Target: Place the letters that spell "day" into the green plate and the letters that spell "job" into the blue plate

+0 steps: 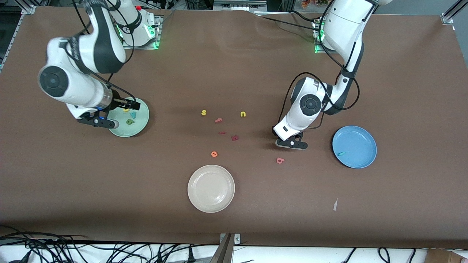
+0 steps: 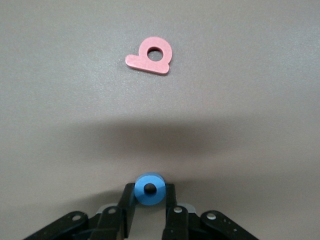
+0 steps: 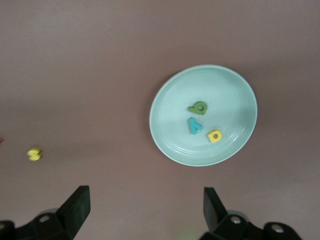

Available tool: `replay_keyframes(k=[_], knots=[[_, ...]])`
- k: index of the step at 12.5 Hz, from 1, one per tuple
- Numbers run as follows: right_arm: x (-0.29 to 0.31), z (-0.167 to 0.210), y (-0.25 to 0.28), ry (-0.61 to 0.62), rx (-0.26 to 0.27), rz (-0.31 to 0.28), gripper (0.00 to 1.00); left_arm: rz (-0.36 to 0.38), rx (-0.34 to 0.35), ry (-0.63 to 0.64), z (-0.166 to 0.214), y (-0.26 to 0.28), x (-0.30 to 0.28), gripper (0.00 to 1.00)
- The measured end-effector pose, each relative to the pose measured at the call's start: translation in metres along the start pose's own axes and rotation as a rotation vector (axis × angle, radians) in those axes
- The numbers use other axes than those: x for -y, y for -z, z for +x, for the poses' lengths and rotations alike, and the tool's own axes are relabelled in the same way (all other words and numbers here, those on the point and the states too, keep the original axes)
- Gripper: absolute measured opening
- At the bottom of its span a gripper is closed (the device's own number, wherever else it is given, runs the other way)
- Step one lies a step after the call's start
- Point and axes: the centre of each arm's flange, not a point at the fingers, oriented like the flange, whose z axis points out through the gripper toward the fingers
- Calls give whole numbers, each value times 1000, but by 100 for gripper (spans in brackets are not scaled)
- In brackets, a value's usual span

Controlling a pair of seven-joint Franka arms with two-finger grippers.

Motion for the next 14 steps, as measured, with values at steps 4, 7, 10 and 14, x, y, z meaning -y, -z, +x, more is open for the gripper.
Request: replay_keyframes(k=[4,7,10,14], knots=[[-13,-5,107,114,-64,18,100,2,-4,3,2,1,2,29],[-49,-17,166,88,-97,7,100,6,-39,38,19,19,26,29],[-68,-23,183,91,-131,-49,100,3,-27,9,38,64,94,29],[-104,-24,186,60,-110,-19,100,-2,-15,-82,29,97,191,29]])
